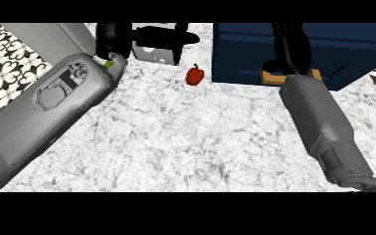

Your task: Pick up the can, place it into the drawer and close the drawer

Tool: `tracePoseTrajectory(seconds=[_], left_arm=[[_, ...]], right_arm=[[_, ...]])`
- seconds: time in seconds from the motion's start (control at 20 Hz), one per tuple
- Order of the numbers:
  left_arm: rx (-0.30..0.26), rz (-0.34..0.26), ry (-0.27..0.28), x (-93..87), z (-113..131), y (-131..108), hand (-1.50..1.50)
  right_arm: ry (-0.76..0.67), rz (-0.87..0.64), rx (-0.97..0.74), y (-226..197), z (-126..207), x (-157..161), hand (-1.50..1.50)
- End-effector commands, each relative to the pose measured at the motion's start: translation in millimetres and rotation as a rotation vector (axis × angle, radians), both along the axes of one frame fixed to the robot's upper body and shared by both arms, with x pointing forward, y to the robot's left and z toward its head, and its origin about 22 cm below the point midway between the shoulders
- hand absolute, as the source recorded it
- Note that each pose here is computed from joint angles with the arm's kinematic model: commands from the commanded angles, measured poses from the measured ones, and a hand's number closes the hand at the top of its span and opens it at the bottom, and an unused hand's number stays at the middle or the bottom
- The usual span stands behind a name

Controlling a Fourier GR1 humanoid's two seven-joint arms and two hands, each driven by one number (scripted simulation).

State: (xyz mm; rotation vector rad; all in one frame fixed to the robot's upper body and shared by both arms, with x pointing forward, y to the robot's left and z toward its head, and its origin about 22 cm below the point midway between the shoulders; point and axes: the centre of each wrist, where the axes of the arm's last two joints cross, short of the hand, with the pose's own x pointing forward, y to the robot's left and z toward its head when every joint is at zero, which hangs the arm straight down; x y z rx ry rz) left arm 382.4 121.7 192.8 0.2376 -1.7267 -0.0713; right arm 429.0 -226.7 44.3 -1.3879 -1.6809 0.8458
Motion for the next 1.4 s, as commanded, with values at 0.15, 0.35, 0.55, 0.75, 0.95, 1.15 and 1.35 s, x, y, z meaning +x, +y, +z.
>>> tracePoseTrajectory(seconds=[0.15, 0.35, 0.55, 0.75, 0.95, 1.15, 1.35], left_arm=[[-0.002, -0.018, -0.008, -18.1, -20, 4, -1.5], [0.0, -0.02, -0.008, -14.8, -10, 23, -1.5], [0.019, 0.003, -0.005, -17.8, -14, 30, -1.5], [0.011, -0.019, 0.001, -27.3, -21, 26, -1.5], [-0.002, -0.017, -0.006, -29.3, -26, 28, -1.5], [0.004, -0.011, 0.0, -34.6, -33, 41, -1.5], [-0.002, 0.01, 0.012, -31.0, -35, 53, -1.5]], right_arm=[[-0.01, -0.027, 0.022, 17, 26, 22, -1.5], [-0.017, -0.031, 0.023, 14, 39, 28, -1.5], [-0.013, -0.027, 0.041, 19, 46, 32, -1.5], [0.017, 0.033, 0.061, 37, 45, 33, -1.5], [-0.048, 0.094, 0.219, 46, 65, 38, -1.5], [-0.051, 0.103, 0.369, 42, 45, 32, -1.5], [-0.057, 0.183, 0.508, 52, 67, 39, -1.5]])
